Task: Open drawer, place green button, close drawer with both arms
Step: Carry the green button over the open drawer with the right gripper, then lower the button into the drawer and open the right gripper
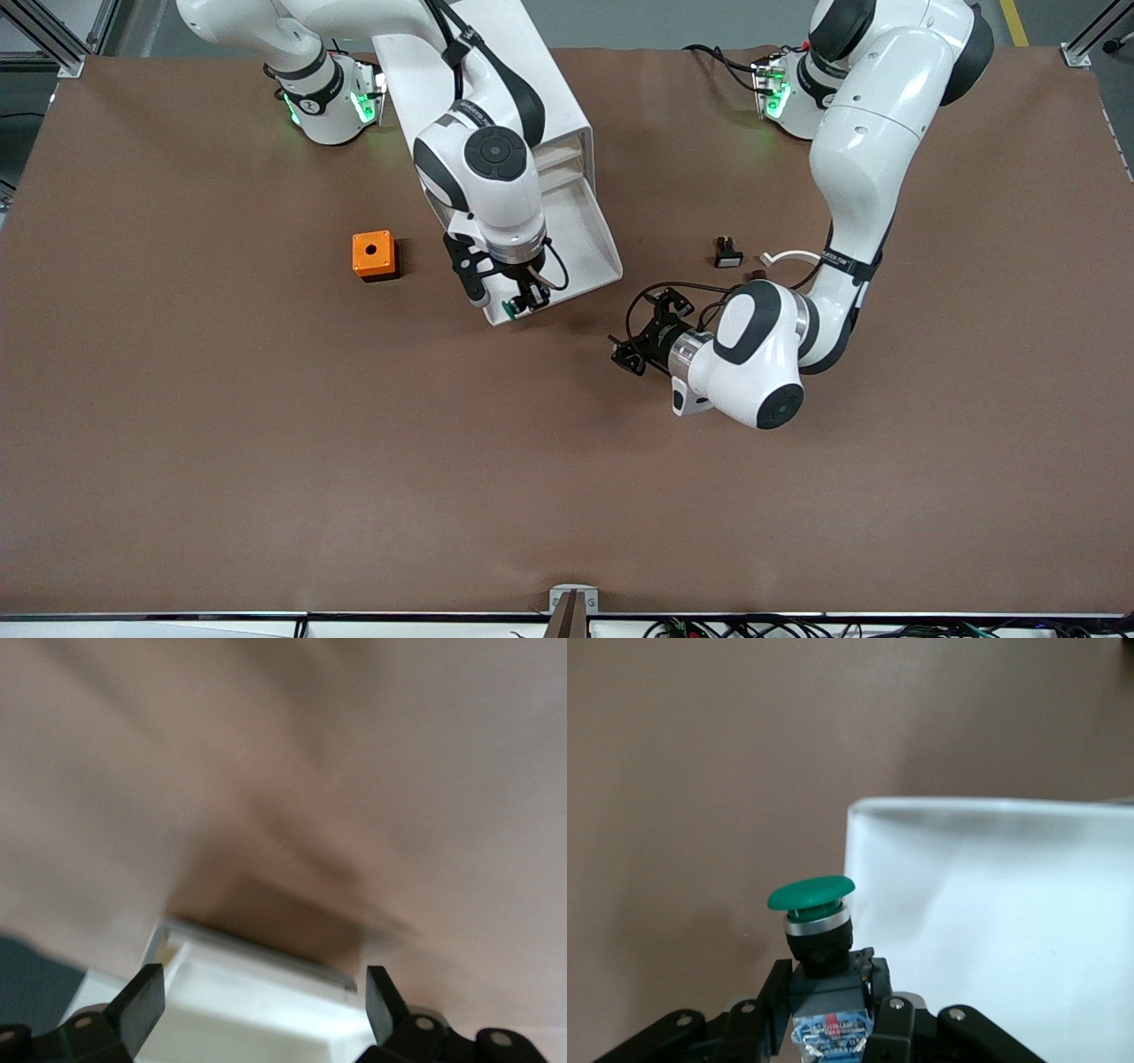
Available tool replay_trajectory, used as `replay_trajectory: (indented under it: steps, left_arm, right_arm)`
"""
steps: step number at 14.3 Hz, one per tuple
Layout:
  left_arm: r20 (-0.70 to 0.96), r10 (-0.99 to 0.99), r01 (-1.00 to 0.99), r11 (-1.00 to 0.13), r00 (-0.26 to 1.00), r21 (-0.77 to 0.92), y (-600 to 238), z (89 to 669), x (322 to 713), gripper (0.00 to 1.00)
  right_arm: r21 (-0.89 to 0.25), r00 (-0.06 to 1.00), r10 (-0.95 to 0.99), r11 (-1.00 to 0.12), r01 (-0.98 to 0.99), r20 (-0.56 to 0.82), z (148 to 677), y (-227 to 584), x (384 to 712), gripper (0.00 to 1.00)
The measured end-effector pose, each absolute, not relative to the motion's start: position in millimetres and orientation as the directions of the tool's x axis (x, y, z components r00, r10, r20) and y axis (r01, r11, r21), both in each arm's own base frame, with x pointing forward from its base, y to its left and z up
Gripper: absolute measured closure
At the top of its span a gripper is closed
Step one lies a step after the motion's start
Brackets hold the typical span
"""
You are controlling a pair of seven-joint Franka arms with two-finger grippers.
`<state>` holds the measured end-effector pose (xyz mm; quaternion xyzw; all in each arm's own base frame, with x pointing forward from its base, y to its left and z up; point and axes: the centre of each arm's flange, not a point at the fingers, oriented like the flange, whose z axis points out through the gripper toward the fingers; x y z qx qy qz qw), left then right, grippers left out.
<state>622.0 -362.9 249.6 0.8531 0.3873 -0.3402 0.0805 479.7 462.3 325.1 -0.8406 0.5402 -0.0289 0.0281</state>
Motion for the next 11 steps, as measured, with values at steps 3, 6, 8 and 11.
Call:
replay_trajectory:
  steps: [3, 6, 8, 11]
  left_arm:
    - [-0.491, 0.598, 0.670, -0.742, 0.633, -0.041, -387.8, 270.9, 620.9, 0.00]
    - [-0.386, 0.574, 0.621, -0.784, 0.722, -0.006, -411.7, 276.7, 613.1, 0.00]
    - [-0.330, 0.559, 0.590, -0.807, 0.761, -0.008, -418.3, 275.8, 610.1, 0.00]
    - [-0.236, 0.528, 0.547, -0.837, 0.816, 0.019, -428.1, 277.2, 610.0, 0.00]
  right_arm:
    - [-0.081, 0.391, -0.920, -0.391, -0.917, 0.013, 317.1, 475.1, 466.5, 0.60]
    - [-0.084, 0.369, -0.929, -0.368, -0.926, 0.008, 306.8, 485.0, 456.0, 0.60]
    - [-0.071, 0.366, -0.930, -0.366, -0.928, 0.013, 295.0, 488.6, 449.1, 0.60]
    - [-0.059, 0.366, -0.931, -0.366, -0.929, 0.020, 281.9, 485.3, 444.5, 0.60]
